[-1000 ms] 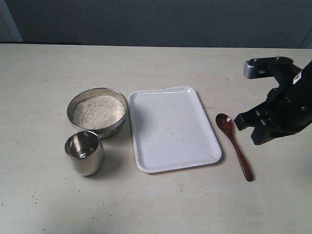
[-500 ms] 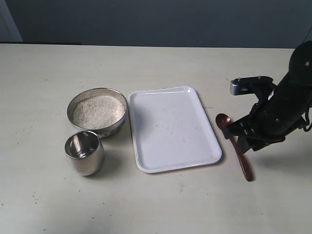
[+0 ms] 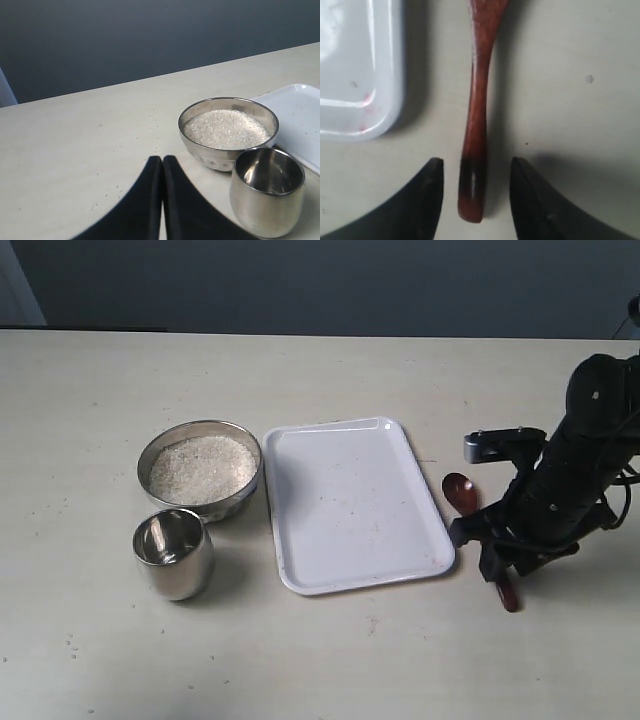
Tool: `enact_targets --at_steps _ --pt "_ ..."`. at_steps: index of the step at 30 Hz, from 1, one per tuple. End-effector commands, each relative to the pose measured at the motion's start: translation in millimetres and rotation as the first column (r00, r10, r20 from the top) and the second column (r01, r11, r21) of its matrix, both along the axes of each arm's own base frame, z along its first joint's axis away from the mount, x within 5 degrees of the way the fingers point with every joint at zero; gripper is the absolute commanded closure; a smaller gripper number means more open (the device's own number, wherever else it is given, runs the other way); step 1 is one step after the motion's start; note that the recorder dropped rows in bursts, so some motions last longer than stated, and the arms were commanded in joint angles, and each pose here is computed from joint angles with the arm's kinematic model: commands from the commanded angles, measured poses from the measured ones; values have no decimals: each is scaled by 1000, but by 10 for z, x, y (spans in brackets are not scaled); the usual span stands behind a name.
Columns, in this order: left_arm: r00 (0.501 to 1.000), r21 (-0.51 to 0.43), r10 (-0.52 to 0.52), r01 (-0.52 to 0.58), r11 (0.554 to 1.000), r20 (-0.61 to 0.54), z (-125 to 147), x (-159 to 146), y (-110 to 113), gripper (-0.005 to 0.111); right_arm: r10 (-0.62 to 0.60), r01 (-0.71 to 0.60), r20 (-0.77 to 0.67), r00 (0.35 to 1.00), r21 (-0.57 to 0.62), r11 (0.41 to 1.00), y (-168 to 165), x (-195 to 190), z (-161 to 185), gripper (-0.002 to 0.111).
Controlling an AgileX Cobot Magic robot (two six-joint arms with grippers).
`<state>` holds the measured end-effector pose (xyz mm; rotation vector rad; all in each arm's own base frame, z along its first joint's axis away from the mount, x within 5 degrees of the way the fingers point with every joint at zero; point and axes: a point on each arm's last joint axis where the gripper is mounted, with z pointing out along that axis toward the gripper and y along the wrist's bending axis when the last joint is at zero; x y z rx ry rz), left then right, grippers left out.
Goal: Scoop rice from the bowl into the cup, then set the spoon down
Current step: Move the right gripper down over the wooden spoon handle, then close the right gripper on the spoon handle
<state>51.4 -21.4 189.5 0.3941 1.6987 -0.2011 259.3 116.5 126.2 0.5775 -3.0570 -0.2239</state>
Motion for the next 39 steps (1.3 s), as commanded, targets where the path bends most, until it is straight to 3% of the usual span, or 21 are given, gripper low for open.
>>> enact_targets --at_steps 1,11,25,27,30,39 --pt "1000 -12 2 -1 1000 18 24 -1 2 106 -38 37 -27 999 -14 999 7 -6 -89 66" --pt "1000 -10 2 -2 1000 19 24 -1 2 106 -53 50 -83 995 -32 998 10 -17 -240 77" --pt "1000 -10 2 -2 1000 19 24 -1 2 106 -98 96 -148 984 -20 995 40 -49 -333 78" --pt "1000 -10 2 -2 1000 19 24 -1 2 106 -95 93 -153 984 -23 995 38 -53 -332 86" --pt "1000 -10 2 -2 1000 19 24 -1 2 106 -85 81 -159 984 -31 996 29 -61 -332 108" --pt "1000 -10 2 -2 1000 19 24 -1 2 106 -32 20 -216 976 -59 998 -8 -126 -226 109"
